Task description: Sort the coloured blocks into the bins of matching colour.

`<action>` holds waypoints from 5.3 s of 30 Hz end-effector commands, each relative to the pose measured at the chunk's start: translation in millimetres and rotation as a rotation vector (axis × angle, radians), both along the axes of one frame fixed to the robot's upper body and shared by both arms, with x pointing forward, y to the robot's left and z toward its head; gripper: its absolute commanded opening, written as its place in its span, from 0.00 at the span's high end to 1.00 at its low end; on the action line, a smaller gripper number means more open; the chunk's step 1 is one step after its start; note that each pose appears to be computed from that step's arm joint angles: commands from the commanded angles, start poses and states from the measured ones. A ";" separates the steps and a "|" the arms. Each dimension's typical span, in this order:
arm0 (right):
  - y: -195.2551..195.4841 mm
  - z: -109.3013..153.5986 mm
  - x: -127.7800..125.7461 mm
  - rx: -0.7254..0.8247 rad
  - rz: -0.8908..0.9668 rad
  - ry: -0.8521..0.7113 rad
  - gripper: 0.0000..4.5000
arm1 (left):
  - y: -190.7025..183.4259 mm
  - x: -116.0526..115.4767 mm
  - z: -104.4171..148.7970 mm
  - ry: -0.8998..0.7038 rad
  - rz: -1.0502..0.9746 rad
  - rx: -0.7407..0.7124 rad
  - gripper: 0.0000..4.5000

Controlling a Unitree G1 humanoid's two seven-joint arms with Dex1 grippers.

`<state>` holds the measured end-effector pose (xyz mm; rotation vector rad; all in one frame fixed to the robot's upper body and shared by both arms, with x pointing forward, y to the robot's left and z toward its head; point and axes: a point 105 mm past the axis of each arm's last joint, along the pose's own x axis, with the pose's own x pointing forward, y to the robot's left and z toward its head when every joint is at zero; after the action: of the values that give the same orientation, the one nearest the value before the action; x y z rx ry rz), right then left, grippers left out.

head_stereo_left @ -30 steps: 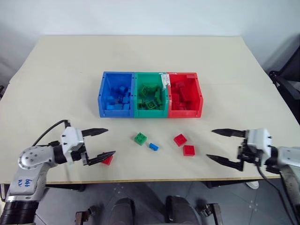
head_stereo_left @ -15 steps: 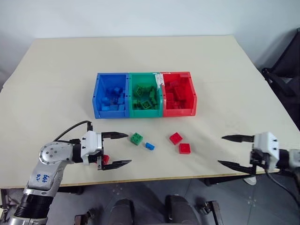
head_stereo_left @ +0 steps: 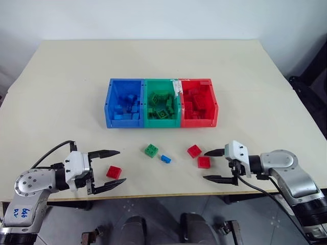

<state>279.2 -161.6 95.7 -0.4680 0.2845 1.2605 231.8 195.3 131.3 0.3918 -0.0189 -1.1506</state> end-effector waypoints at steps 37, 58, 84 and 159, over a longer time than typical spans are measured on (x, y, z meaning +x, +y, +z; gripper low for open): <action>8.9 115.1 128.5 0.334 -0.370 -0.258 0.16 | 10.9 -7.6 26.5 -0.092 0.233 -0.177 0.00; -112.4 45.3 -41.3 0.031 -0.256 -0.281 0.00 | -39.7 38.3 10.6 -0.003 -0.166 -0.068 0.00; 29.1 9.7 47.5 -0.145 0.400 -0.053 0.09 | 4.4 -0.9 6.9 -0.015 0.077 -0.039 0.00; 130.2 6.9 11.1 0.145 0.040 -0.014 0.05 | 46.1 -14.9 8.3 0.026 0.281 -0.101 0.00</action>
<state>288.6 -35.7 102.3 -0.3296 0.1916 1.3200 219.4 241.7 128.8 0.2613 0.0404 -0.8846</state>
